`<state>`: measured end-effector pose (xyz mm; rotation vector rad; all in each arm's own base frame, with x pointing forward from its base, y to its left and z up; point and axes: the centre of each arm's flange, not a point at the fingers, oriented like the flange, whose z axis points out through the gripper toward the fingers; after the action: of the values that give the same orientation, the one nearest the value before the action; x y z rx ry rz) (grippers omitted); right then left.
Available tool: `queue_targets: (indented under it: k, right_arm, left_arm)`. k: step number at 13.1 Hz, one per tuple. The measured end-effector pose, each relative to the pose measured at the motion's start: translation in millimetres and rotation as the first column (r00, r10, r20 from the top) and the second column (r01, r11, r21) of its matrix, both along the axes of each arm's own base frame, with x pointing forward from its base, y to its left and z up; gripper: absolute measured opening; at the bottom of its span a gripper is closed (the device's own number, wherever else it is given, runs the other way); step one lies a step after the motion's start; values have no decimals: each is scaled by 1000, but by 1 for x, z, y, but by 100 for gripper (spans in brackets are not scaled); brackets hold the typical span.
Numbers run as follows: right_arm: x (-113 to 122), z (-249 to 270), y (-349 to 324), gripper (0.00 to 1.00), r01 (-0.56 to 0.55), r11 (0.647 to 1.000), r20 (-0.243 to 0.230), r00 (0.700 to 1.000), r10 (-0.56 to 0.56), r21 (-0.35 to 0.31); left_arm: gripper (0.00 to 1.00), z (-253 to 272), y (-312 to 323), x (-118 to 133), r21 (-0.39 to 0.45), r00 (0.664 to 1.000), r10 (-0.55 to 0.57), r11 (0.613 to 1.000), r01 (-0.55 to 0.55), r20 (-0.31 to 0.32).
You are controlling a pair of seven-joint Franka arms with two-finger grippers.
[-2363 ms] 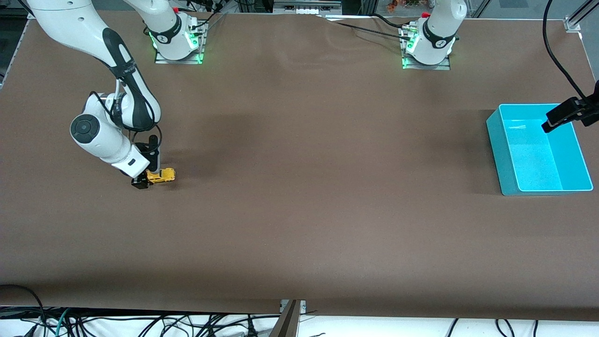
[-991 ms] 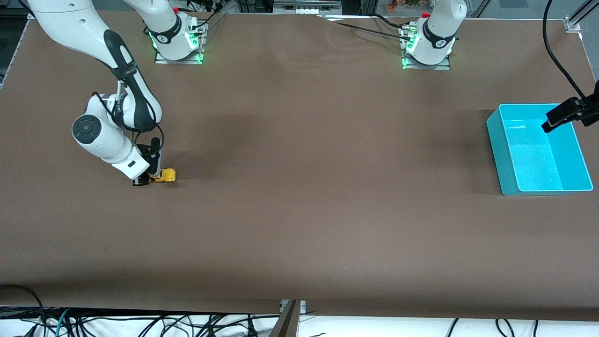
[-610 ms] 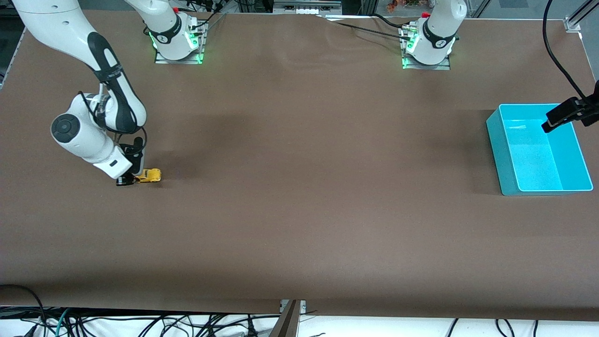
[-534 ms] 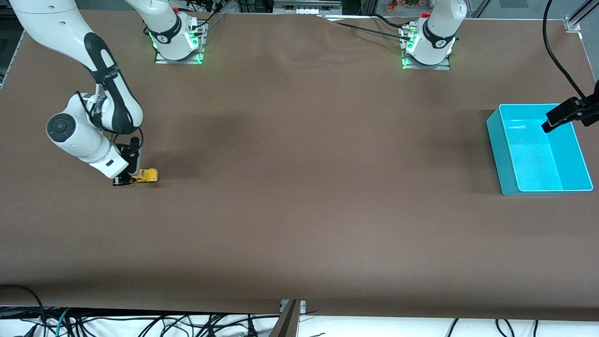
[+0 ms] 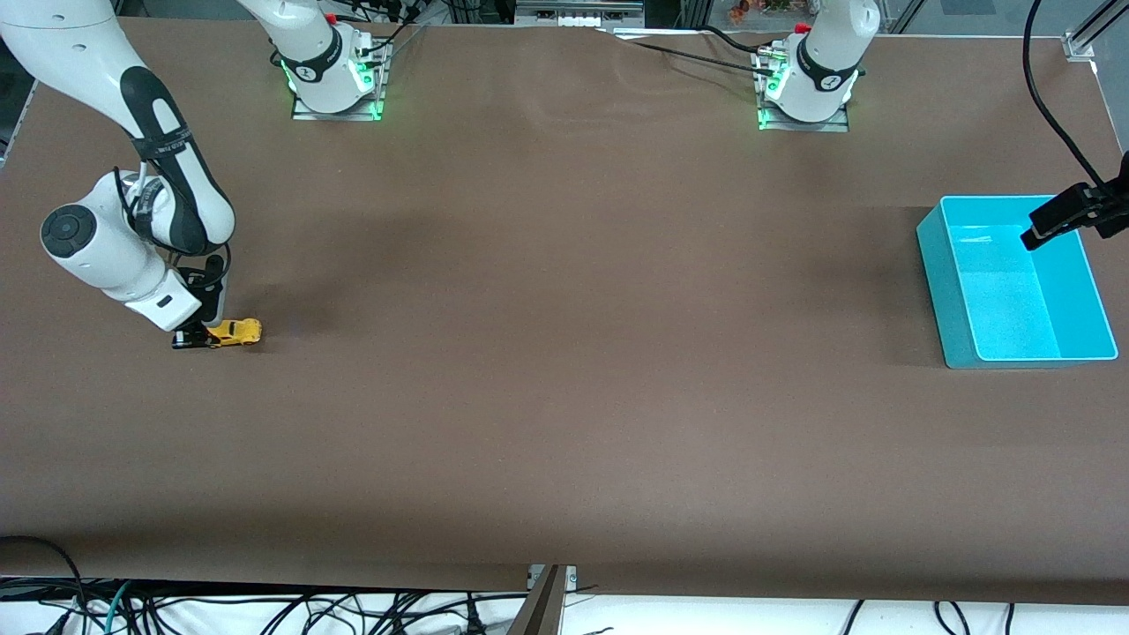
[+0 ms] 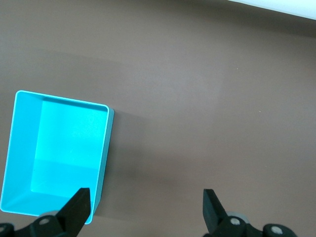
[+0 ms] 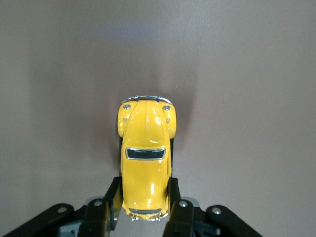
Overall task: Wind and store yellow beetle car
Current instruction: 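Drag the pressed car backward with the right gripper to wind it, then release the car and raise the right gripper away from it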
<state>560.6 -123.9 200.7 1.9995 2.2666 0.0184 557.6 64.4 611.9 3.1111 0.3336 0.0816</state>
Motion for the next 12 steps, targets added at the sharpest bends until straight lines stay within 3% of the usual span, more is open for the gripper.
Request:
queue_targets:
  k: [3, 7, 9, 12]
  right_arm:
    - [0, 0, -1, 41, 1, 1000, 1, 1000, -1, 0]
    - [6, -8, 2, 76, -8, 1000, -9, 1000, 8, 3]
    - [32, 19, 8, 99, -20, 1000, -45, 999, 21, 19]
    - [74, 91, 11, 100, -17, 999, -83, 996, 21, 39]
  left_arm:
    - [100, 0, 0, 0, 0, 1000, 0, 1000, 0, 0]
    - [100, 0, 0, 0, 0, 1000, 0, 1000, 0, 0]
    - [100, 0, 0, 0, 0, 1000, 0, 1000, 0, 0]
    - [100, 0, 0, 0, 0, 1000, 0, 1000, 0, 0]
